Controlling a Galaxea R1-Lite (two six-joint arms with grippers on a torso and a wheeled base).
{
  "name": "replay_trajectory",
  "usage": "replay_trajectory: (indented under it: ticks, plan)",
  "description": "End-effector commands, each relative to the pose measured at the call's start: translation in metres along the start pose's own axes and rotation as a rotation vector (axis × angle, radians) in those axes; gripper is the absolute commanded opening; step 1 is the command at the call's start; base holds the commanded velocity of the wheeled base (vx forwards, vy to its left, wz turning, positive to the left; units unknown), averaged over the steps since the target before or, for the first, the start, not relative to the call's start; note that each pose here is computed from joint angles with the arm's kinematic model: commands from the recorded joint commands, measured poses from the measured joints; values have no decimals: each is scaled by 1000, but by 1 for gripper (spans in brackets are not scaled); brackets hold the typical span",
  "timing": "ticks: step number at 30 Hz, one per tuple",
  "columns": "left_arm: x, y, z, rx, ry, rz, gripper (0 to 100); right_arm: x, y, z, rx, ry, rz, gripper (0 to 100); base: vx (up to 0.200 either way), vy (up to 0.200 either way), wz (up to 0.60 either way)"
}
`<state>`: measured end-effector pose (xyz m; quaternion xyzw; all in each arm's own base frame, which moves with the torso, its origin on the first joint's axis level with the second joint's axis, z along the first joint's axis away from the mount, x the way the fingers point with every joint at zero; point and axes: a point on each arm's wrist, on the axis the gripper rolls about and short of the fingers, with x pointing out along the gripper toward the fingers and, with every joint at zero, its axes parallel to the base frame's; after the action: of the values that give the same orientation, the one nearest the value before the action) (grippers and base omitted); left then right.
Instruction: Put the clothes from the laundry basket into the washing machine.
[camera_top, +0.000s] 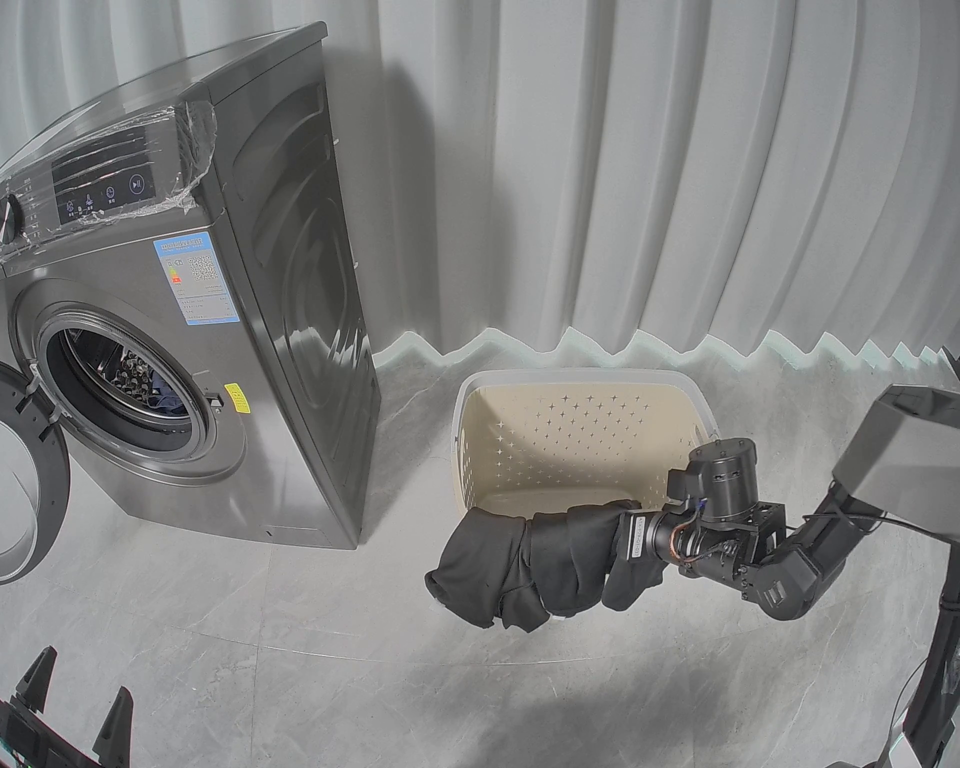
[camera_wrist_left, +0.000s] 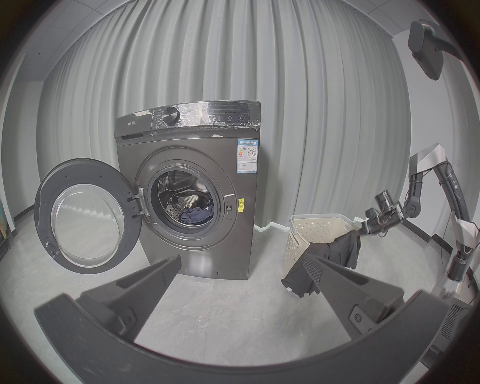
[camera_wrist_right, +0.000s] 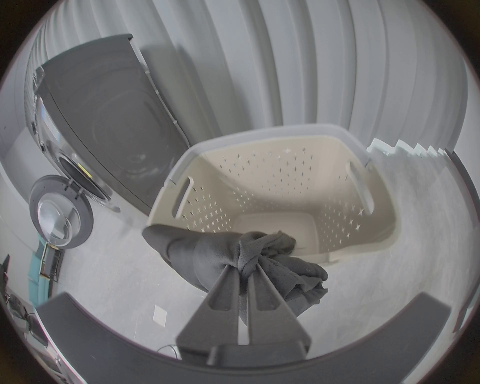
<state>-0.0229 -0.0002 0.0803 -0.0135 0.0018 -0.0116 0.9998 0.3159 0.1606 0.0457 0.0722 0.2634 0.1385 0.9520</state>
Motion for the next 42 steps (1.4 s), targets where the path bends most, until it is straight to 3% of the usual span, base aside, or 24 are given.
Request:
replay_trajectory:
  ticks: [1, 15, 23, 28, 33, 42]
  plan:
    - [0, 0, -5, -1, 0, 2, 100, -50, 15, 31, 7, -188, 66, 0, 0, 0, 0]
    - [0, 0, -5, 6, 0, -1, 100, -132, 24, 81, 33, -485, 165, 0, 0, 0, 0]
    - [0, 0, -5, -1, 0, -1, 100, -180, 26, 104, -44, -643, 186, 0, 0, 0, 0]
    - [0, 0, -5, -1, 0, -1, 100, -187, 25, 104, -70, -636, 171, 0, 0, 0, 0]
    - [0, 0, -5, -1, 0, -1, 100, -185, 22, 104, -72, -652, 26, 0, -80, 0, 0]
    - [0, 0, -5, -1, 0, -1, 100, -184, 22, 105, -66, -660, 22, 0, -200, 0, 0]
